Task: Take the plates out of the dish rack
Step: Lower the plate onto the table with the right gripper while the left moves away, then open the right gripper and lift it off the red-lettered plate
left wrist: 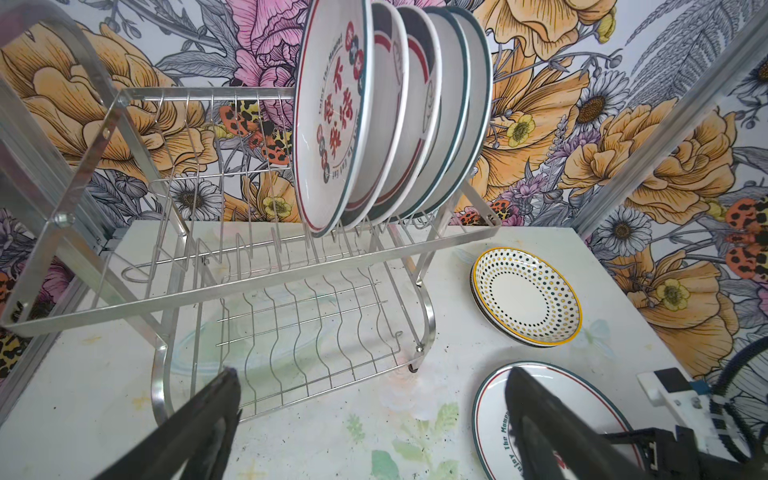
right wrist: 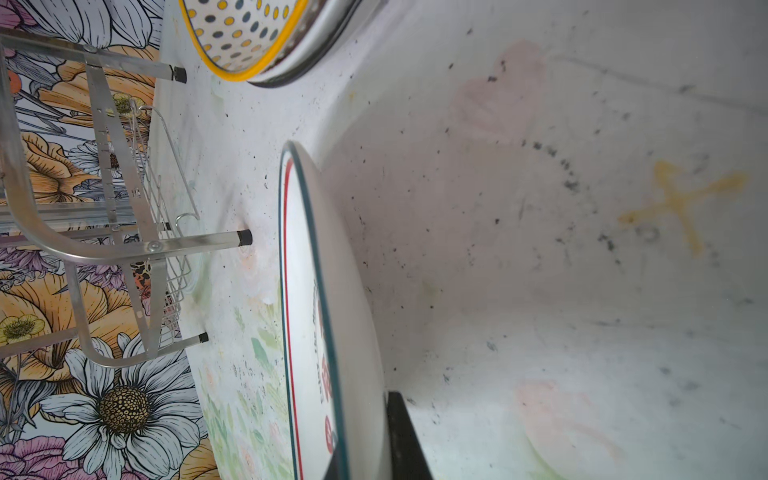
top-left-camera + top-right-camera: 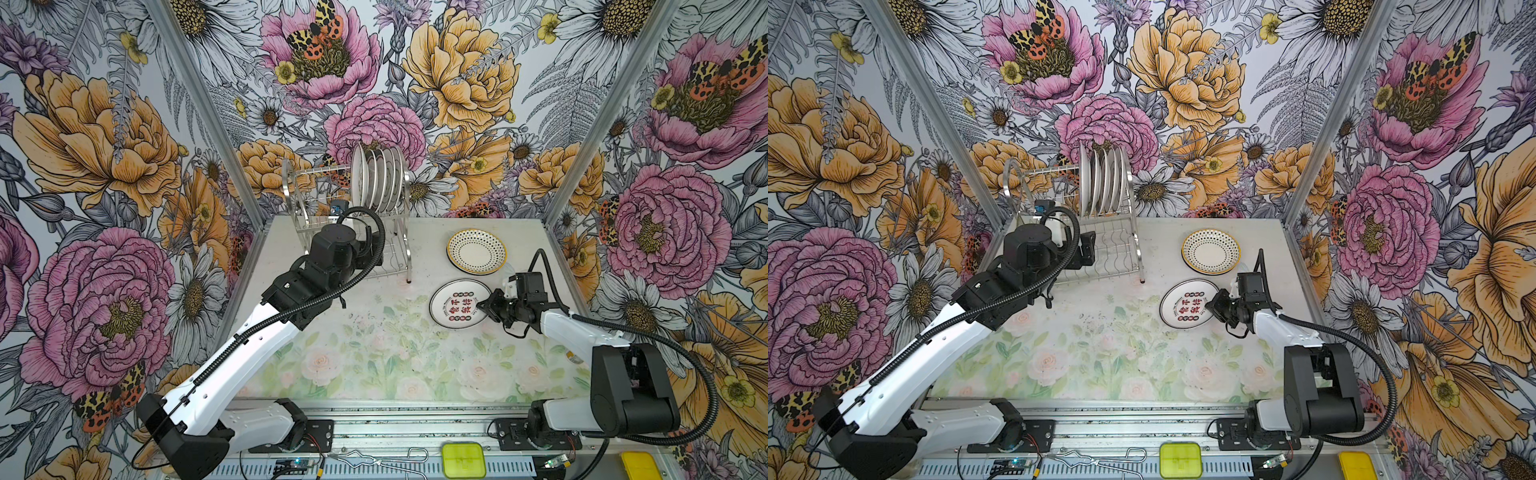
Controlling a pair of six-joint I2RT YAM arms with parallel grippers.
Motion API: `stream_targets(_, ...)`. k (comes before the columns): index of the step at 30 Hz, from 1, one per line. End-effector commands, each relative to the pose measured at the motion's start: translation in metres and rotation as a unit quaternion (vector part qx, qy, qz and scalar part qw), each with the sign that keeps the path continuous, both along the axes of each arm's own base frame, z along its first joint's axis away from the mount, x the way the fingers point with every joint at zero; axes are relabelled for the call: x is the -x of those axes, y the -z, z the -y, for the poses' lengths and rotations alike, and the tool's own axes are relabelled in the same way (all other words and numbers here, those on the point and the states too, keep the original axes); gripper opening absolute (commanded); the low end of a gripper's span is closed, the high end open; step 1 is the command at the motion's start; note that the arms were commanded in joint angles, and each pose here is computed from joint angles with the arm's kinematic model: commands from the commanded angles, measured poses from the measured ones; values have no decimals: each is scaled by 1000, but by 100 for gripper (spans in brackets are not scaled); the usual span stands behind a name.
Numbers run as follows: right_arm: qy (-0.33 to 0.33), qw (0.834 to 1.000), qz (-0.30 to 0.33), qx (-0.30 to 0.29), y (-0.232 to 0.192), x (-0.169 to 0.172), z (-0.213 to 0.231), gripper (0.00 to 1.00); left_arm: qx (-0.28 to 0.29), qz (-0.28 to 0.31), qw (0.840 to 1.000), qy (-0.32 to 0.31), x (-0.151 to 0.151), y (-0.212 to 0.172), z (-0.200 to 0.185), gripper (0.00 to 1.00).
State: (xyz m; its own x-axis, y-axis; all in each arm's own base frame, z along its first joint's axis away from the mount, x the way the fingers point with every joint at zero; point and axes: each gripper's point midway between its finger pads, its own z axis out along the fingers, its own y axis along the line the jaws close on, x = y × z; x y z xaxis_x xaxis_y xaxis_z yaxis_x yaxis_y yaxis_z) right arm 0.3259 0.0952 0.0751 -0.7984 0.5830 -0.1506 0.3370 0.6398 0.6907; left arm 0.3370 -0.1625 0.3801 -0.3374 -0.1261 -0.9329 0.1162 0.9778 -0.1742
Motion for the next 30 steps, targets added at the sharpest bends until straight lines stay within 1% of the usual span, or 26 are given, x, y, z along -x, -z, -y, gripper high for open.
stream_targets(1,-3,1000,28,-11,-6,-10,-4,0,45,-16,999,-7,0,6,-10,99)
stream_targets(4,-3,1000,20,-11,1,-8,-4,0,62,-18,998,-21,-1,7,-21,99)
stream_targets(8,-1,1000,13,-11,7,-4,-4,0,65,-9,997,-32,0,4,-32,99)
stream_targets(13,0,1000,3,-12,13,2,-4,1,64,-29,997,-33,-4,12,-37,99)
stream_targets(16,3,1000,-6,-12,19,6,-4,11,51,-43,997,-28,-6,16,-35,99)
stream_targets(18,4,1000,-13,-10,23,9,-4,21,43,-48,998,-29,-6,17,-36,99)
stream_targets(21,5,1000,-21,-9,28,12,-3,29,39,-50,997,-39,-6,16,-41,99)
stream_targets(24,7,1000,-27,-8,32,14,-3,35,40,-47,997,-49,-5,14,-45,99)
stream_targets(26,7,999,-30,-7,34,15,-3,40,38,-47,997,-49,-5,14,-46,99)
stream_targets(30,13,999,-44,-5,42,18,-1,46,33,-53,998,-9,-2,14,-34,99)
